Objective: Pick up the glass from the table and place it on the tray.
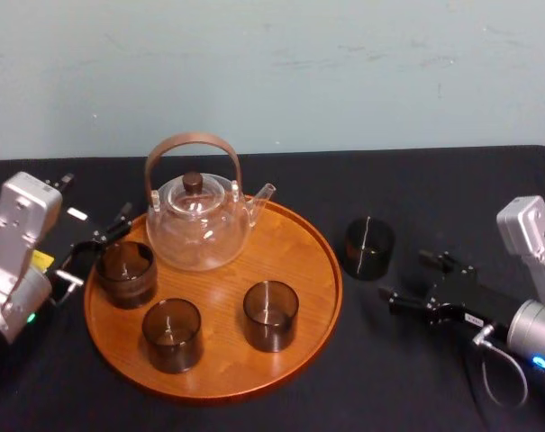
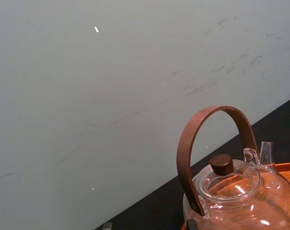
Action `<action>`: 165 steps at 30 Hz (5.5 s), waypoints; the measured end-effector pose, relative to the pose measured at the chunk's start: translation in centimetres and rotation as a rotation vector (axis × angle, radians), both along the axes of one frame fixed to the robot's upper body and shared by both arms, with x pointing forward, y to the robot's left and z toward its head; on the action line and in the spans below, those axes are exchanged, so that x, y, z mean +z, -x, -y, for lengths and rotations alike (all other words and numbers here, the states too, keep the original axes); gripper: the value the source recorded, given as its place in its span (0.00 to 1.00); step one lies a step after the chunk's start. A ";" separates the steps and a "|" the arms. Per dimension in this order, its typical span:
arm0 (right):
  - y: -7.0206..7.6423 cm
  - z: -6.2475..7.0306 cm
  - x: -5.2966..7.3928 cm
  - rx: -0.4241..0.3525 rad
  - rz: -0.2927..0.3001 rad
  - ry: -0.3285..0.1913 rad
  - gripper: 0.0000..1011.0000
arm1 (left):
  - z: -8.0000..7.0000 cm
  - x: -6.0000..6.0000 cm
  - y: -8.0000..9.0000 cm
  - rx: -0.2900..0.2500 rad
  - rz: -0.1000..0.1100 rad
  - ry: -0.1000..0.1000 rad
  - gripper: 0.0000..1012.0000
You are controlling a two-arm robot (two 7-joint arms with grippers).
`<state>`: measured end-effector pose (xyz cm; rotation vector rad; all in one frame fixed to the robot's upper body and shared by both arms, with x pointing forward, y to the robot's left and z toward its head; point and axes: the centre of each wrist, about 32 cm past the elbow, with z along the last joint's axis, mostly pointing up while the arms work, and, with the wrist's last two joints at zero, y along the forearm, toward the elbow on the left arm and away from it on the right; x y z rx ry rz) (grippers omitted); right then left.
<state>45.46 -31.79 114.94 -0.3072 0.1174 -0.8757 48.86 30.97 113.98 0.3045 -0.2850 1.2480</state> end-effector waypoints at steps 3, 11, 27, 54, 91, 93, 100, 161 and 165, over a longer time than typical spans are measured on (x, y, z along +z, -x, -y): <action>-0.2 0.0 0.0 -0.025 -0.010 -0.001 0.99 | 0.0 0.0 0.0 0.000 0.000 0.000 0.99; -1.1 -0.1 0.0 -0.080 -0.049 0.001 0.99 | 0.0 0.0 0.0 0.000 0.000 0.000 0.99; -3.8 -1.1 -0.1 -0.081 -0.073 0.031 0.99 | 0.0 0.0 0.0 0.000 0.000 0.000 0.99; -7.6 -3.2 -0.1 -0.026 -0.077 0.066 0.99 | 0.0 0.0 0.0 0.000 0.000 0.000 0.99; -8.2 -3.7 0.0 -0.027 -0.072 0.072 0.89 | 0.0 0.0 0.0 0.000 0.000 0.000 0.99; -8.2 -3.7 0.0 -0.026 -0.072 0.072 0.89 | 0.0 0.0 0.0 0.000 0.000 0.000 0.99; -8.1 -3.4 0.2 -0.020 -0.069 0.061 0.89 | 0.0 0.0 0.0 0.000 0.000 0.000 0.99; -10.9 -9.8 0.7 0.247 -0.004 0.049 0.89 | 0.0 0.0 0.0 0.000 0.000 0.000 0.99; -11.0 -9.8 0.4 0.246 -0.011 0.050 0.89 | 0.0 0.0 0.0 0.000 0.000 0.000 0.99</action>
